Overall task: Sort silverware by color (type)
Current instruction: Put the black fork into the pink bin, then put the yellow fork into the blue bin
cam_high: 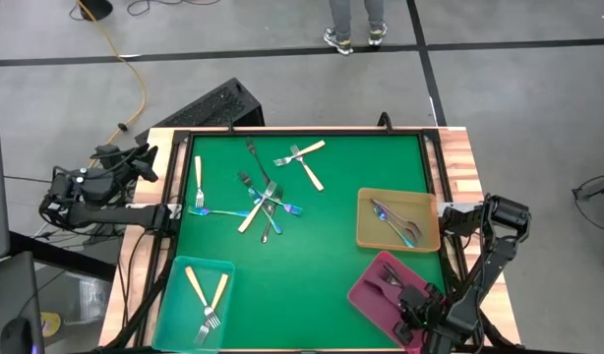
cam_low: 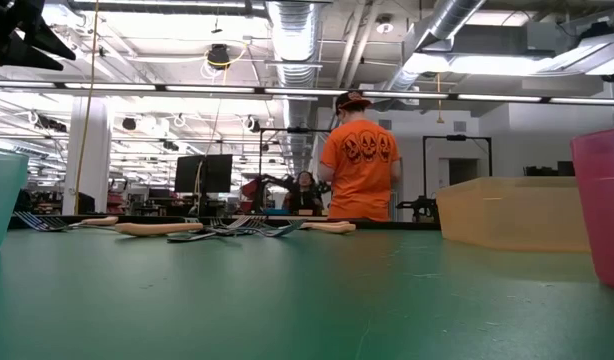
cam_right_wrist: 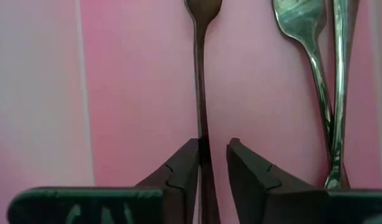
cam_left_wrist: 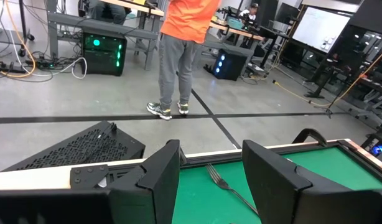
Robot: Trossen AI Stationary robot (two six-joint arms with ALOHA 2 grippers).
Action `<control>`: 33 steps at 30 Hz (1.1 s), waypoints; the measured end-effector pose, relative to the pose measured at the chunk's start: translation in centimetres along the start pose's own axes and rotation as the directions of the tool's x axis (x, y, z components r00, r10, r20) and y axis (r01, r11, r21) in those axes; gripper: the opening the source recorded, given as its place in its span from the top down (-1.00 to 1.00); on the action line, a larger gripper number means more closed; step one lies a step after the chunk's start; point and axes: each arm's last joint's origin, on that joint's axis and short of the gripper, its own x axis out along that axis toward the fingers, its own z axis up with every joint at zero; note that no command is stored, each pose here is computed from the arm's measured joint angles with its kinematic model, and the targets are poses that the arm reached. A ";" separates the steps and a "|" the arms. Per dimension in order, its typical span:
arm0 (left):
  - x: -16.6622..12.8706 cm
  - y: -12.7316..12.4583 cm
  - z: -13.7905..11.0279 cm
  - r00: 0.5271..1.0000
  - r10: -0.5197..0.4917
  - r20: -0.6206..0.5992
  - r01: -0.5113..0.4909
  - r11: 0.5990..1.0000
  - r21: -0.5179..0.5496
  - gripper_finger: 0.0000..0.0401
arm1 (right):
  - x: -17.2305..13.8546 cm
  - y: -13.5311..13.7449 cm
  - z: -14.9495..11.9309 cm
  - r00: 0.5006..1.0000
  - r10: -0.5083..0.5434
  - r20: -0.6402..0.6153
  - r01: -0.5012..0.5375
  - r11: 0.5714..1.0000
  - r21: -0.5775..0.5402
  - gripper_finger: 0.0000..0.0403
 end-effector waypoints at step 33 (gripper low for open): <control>0.0 0.0 0.0 1.000 -0.001 0.000 0.001 1.000 0.000 0.21 | -0.9 1.3 2.1 0.999 -0.054 0.004 0.054 0.994 -0.092 0.34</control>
